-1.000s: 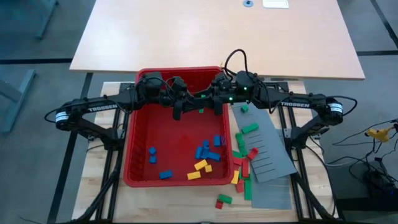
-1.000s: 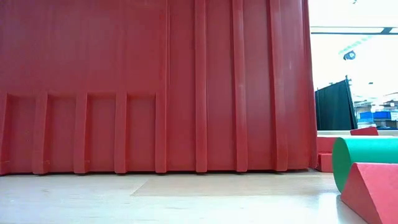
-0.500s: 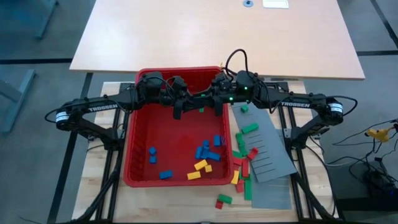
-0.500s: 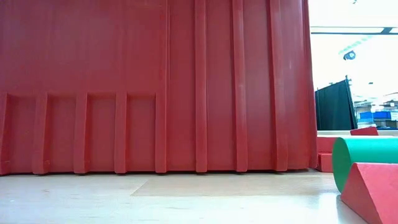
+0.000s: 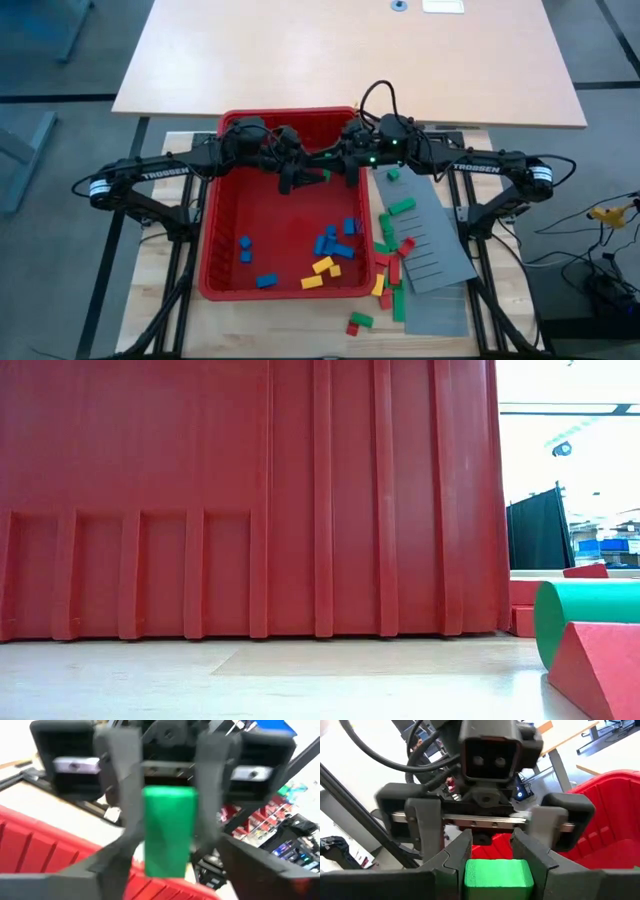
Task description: Sort blocks
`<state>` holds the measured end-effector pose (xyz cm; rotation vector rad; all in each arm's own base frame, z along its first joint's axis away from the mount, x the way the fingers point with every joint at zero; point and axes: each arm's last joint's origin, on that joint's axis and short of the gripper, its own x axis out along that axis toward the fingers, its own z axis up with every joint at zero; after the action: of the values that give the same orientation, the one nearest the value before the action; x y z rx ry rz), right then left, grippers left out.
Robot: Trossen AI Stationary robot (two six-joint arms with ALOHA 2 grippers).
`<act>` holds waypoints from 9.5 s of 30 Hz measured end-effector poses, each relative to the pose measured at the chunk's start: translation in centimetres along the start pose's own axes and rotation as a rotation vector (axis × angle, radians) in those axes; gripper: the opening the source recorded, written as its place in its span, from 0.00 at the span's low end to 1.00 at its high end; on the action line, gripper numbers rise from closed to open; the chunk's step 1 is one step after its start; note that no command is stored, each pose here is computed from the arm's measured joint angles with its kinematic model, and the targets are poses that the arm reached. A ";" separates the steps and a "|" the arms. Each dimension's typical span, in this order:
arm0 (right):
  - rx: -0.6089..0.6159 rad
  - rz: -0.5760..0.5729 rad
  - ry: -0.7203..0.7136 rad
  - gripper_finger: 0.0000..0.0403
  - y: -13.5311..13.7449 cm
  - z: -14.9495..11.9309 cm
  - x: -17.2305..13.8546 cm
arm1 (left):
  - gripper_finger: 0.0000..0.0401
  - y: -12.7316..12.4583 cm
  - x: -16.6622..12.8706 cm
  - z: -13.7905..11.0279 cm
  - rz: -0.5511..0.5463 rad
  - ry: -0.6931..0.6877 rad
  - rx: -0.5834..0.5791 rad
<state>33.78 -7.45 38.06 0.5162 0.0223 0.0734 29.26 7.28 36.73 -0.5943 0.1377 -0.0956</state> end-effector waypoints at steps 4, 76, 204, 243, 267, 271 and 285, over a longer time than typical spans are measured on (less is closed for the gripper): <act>0.002 -0.012 0.015 0.26 0.1 0.2 -0.6 | 0.83 0.2 -0.3 -0.5 0.020 0.065 -0.006; 0.045 -0.443 0.587 0.30 0.0 -3.1 -8.1 | 0.87 12.7 -6.1 -3.8 0.895 0.660 0.134; -0.078 -0.232 0.223 0.16 4.8 2.8 -7.7 | 0.68 21.5 -2.0 -9.1 0.910 0.926 -0.168; -0.104 -0.257 0.215 0.18 4.6 2.8 -7.8 | 0.68 22.4 -2.0 -10.1 0.978 1.014 -0.119; -0.104 -0.261 0.213 0.17 4.5 2.9 -7.8 | 0.68 17.7 1.6 -12.8 0.647 1.152 -0.074; -0.104 -0.261 0.213 0.18 4.5 2.9 -7.8 | 0.68 17.6 1.5 -12.7 0.806 1.053 -0.312; -0.114 -0.259 0.214 0.15 4.5 2.9 -7.8 | 0.68 17.4 1.8 -12.8 1.074 0.808 -0.756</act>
<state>25.84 -5.53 42.83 0.3865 0.2922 -0.1235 29.95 14.37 16.22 -1.1337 1.2959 0.8062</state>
